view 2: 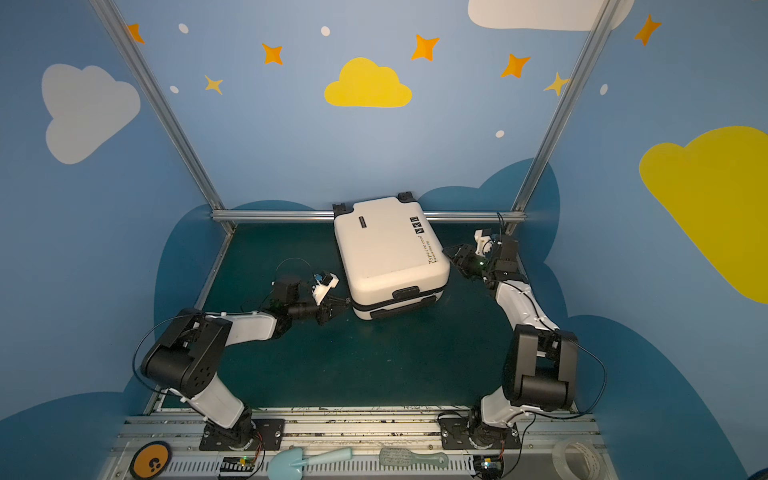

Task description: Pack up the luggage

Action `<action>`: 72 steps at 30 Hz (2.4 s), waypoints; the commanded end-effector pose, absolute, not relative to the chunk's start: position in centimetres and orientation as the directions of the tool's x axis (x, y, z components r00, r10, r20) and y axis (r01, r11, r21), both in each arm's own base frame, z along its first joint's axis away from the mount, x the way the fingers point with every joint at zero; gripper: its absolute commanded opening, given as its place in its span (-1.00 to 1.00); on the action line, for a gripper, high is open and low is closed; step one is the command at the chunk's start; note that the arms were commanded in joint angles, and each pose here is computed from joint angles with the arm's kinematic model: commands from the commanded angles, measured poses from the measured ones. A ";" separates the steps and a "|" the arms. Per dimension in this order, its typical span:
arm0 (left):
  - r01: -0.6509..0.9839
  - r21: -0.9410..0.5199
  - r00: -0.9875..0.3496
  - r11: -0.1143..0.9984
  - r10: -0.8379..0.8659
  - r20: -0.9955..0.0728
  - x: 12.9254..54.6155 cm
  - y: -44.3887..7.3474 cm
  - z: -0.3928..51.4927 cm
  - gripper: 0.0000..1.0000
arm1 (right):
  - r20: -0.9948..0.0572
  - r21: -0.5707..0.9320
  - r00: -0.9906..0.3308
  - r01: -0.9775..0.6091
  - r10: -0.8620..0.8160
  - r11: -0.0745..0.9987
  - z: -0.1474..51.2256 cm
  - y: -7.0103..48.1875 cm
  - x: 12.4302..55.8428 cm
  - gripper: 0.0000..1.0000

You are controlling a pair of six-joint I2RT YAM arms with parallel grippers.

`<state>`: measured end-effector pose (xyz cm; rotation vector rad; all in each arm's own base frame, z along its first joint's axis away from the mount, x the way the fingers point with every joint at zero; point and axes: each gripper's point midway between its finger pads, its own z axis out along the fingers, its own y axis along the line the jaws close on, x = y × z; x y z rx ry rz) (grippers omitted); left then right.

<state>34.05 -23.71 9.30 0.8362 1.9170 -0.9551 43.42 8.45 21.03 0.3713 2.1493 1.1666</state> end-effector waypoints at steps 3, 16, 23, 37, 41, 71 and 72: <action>0.813 -0.306 -0.445 0.496 0.189 -0.876 34.4 -23.7 8.6 -0.46 | -0.426 0.823 -0.745 -0.082 0.514 0.562 21.4 8.8 43.7 0.05; 0.833 -0.287 -0.405 0.473 0.168 -0.899 34.6 -24.0 10.2 -0.27 | -0.424 0.822 -0.747 -0.079 0.512 0.564 21.1 8.8 43.8 0.04; 0.841 -0.263 -0.385 0.472 0.181 -0.905 35.4 -24.2 10.3 -0.11 | -0.421 0.823 -0.749 -0.078 0.512 0.563 20.9 8.8 43.8 0.04; 0.863 -0.262 -0.368 0.432 0.183 -0.912 35.2 -24.7 10.8 -0.48 | -0.418 0.822 -0.752 -0.074 0.509 0.565 20.6 8.8 43.8 0.04; 0.860 -0.268 -0.373 0.433 0.178 -0.911 35.1 -24.6 11.0 -0.59 | -0.415 0.824 -0.753 -0.073 0.510 0.562 20.6 8.9 43.8 0.04; 0.762 -0.063 -0.405 0.644 0.399 -0.823 32.2 -23.8 9.7 -0.95 | -0.384 0.828 -0.785 -0.061 0.486 0.557 18.9 10.6 43.7 0.03; 0.760 -0.041 -0.402 0.649 0.419 -0.814 32.1 -23.7 9.5 -0.95 | -0.382 0.828 -0.788 -0.061 0.482 0.558 18.7 10.8 43.7 0.03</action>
